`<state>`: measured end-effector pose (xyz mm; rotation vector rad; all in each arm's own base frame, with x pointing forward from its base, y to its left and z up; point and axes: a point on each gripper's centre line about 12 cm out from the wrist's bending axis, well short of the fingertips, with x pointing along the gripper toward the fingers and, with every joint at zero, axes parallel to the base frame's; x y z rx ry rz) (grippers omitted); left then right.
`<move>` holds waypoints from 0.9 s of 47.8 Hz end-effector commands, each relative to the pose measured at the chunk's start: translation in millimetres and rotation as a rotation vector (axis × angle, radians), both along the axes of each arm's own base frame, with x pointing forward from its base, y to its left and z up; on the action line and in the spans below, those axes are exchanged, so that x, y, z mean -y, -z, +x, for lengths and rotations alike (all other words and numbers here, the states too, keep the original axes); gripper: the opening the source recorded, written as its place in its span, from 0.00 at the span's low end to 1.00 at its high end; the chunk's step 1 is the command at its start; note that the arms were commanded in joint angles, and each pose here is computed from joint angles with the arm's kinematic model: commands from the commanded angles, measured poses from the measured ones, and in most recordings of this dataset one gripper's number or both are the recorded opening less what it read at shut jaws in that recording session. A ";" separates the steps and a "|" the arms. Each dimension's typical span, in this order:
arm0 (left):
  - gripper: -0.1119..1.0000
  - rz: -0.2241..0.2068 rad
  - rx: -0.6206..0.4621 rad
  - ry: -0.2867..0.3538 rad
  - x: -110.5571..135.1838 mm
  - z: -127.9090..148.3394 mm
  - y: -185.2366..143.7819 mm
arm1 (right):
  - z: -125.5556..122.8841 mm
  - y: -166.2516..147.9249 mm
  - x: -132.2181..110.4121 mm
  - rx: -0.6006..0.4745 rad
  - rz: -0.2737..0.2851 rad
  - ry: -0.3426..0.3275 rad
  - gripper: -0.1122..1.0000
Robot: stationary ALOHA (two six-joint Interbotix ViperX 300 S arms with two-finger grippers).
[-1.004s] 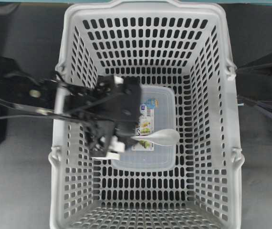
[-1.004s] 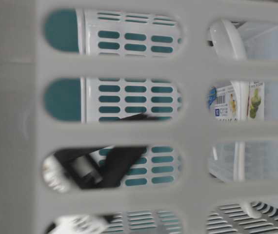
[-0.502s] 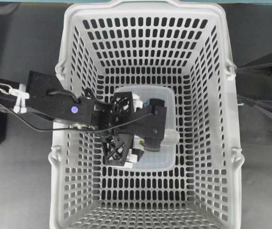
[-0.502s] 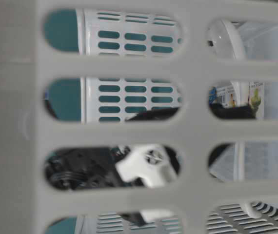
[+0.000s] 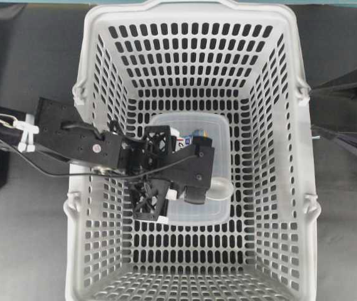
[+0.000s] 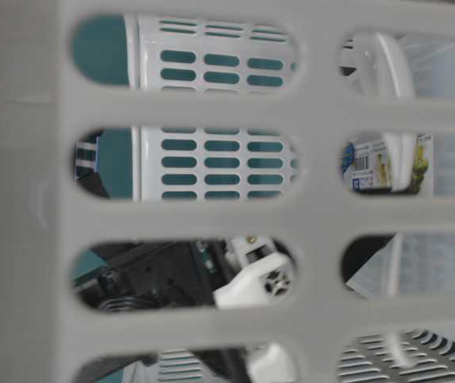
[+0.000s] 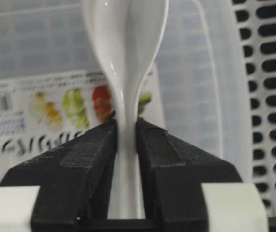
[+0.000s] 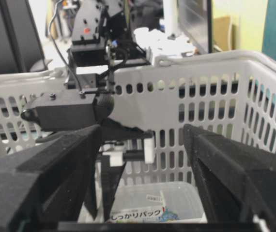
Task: Pick up the chinese spoon from the shopping basket with the left arm.
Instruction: 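Lift the white spoon upward out of the basket with the left gripper, then hold the white spoon raised above the container with the left gripper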
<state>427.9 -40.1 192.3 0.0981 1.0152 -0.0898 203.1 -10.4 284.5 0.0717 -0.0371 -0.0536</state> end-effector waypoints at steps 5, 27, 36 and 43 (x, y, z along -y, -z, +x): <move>0.21 -0.008 0.121 -0.012 -5.2 4.9 -57.5 | 2.4 -6.5 0.9 0.015 0.002 0.004 0.69; 0.21 -0.030 0.257 -0.037 -7.5 -9.3 -193.3 | 2.1 -6.8 0.8 0.017 0.002 0.004 0.69; 0.21 -0.030 0.254 -0.040 -8.1 -13.6 -213.2 | 1.9 -7.1 0.8 0.019 0.002 0.004 0.69; 0.21 -0.031 0.212 -0.050 -8.4 -15.6 -209.5 | 1.9 -7.3 0.8 0.020 0.002 0.004 0.69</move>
